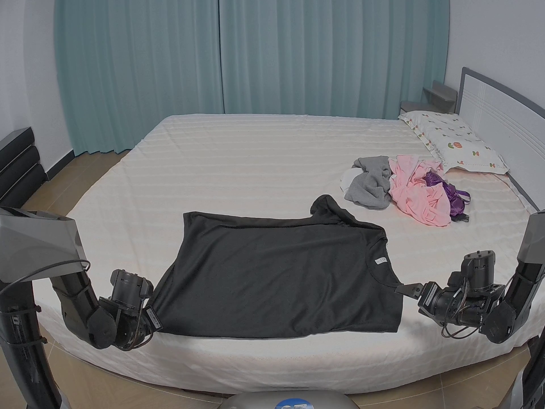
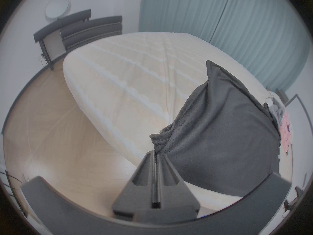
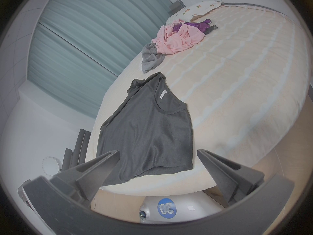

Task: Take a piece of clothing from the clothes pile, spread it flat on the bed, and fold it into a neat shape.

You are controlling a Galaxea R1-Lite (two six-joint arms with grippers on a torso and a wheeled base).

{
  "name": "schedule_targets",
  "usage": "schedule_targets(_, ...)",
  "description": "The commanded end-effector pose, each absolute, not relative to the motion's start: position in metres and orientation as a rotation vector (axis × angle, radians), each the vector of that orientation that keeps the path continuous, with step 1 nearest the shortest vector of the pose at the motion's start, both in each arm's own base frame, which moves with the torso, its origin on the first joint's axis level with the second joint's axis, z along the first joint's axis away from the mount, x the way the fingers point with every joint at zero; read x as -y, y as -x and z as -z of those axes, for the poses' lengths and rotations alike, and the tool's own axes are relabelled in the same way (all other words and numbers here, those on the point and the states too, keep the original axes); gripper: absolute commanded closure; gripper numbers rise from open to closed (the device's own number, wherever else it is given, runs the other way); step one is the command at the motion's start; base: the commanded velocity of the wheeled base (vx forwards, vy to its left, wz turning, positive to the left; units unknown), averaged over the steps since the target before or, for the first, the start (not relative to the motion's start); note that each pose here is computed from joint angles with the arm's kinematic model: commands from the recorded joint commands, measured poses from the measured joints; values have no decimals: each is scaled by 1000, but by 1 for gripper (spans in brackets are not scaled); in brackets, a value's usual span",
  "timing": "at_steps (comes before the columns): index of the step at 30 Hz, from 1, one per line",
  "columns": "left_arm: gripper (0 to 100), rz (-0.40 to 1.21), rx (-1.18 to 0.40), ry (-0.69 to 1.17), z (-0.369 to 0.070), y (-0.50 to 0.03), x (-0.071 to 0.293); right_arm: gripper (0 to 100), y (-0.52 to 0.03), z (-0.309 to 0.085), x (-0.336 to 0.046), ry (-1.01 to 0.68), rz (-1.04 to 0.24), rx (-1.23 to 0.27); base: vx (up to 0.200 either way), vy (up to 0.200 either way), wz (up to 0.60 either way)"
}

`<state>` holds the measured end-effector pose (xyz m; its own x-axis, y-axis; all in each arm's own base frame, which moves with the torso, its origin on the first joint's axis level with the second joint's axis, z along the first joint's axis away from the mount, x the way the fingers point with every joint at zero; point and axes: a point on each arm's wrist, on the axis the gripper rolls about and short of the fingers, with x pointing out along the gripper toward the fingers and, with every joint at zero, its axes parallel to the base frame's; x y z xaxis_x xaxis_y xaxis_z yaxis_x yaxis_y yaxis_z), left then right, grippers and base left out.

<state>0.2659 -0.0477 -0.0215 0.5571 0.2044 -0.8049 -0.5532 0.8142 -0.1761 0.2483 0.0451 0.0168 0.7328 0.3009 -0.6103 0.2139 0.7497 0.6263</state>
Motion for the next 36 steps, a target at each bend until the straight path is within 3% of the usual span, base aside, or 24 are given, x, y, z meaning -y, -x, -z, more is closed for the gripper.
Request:
schedule_targets(1,100,-469,-854,394,10,-255,45,0,-248,-11,-45,-737,-40,-787,0,0,0)
schedule_targets(11,100,-475,-947,303,16,-241,46,0,-251,10,-42,-702,-11,-848,0,0,0)
schedule_targets(28,100,-480,-893,356,13,-256,43,0,-274,40,-55,-680,-29,-892,0,0,0)
schedule_targets(29,100,-479,-890,361,13,-256,43,100,-275,41,-57,-678,-33,-893,0,0,0)
schedule_targets(36,100,-490,-856,398,9,-265,41,100,-282,39,-57,-681,-33,-859,0,0,0)
